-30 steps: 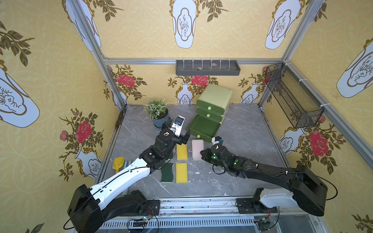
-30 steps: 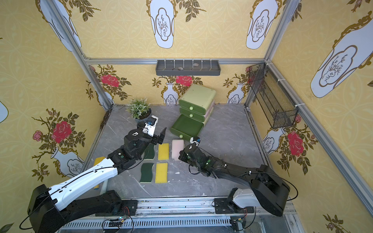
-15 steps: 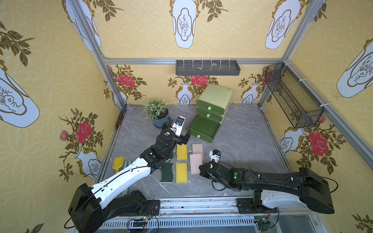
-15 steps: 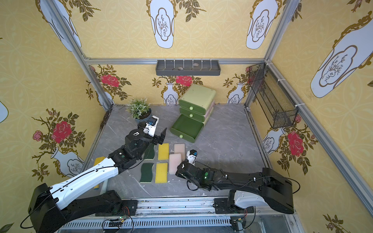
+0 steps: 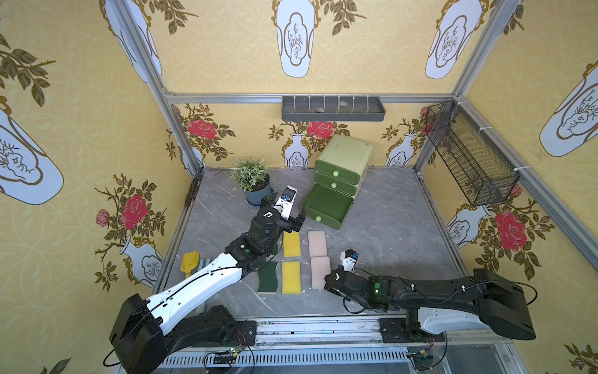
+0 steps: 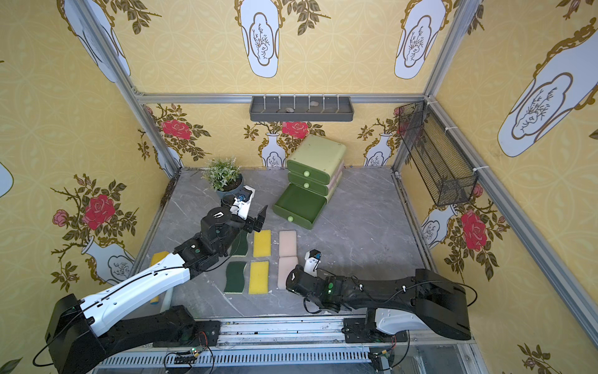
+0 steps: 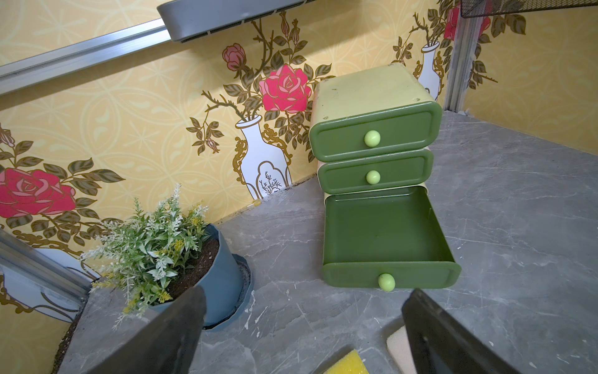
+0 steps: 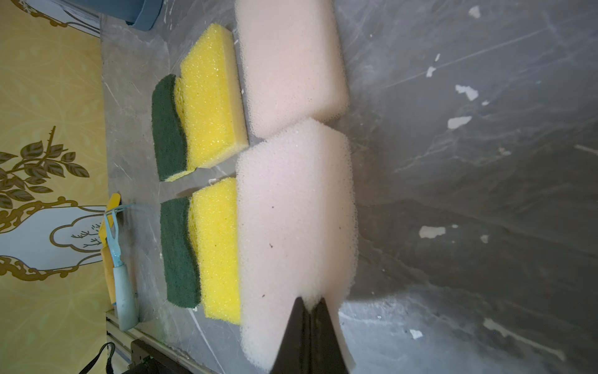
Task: Take the sponge out of the drawer
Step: Place the sponge at the center of the board.
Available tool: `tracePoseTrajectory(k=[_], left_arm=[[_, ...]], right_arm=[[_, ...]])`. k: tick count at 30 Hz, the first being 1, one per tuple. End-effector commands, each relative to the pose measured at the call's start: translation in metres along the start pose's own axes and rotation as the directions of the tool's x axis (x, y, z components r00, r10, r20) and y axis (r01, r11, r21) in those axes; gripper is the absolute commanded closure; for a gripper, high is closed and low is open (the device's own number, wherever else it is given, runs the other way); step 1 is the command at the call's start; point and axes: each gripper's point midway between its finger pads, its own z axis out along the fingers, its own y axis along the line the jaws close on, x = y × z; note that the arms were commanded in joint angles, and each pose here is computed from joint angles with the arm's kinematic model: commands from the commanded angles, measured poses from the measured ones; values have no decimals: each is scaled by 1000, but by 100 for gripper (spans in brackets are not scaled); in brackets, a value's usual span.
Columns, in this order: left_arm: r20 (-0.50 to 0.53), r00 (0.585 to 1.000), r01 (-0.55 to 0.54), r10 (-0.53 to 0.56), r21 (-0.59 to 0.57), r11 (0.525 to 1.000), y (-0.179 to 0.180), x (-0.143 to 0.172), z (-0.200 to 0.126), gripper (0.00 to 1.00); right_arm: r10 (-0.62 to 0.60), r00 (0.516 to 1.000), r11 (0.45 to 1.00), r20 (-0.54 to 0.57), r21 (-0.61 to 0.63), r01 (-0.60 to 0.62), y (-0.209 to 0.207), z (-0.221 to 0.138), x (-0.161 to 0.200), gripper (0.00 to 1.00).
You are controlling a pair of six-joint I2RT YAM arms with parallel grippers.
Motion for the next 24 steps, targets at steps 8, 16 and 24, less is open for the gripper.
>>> tracePoseTrajectory(k=[8, 16, 24], left_arm=[[17, 1000, 3, -3, -9, 1000, 1, -2, 2, 0], [15, 1000, 1, 0, -10, 1000, 1, -1, 2, 0], [15, 1000, 1, -1, -11, 1000, 1, -2, 2, 0]], right_arm=[[2, 999, 1000, -33, 8, -2, -2, 10, 10, 100], [6, 999, 1000, -44, 18, -5, -4, 15, 13, 97], [12, 999, 1000, -45, 26, -11, -7, 17, 14, 89]])
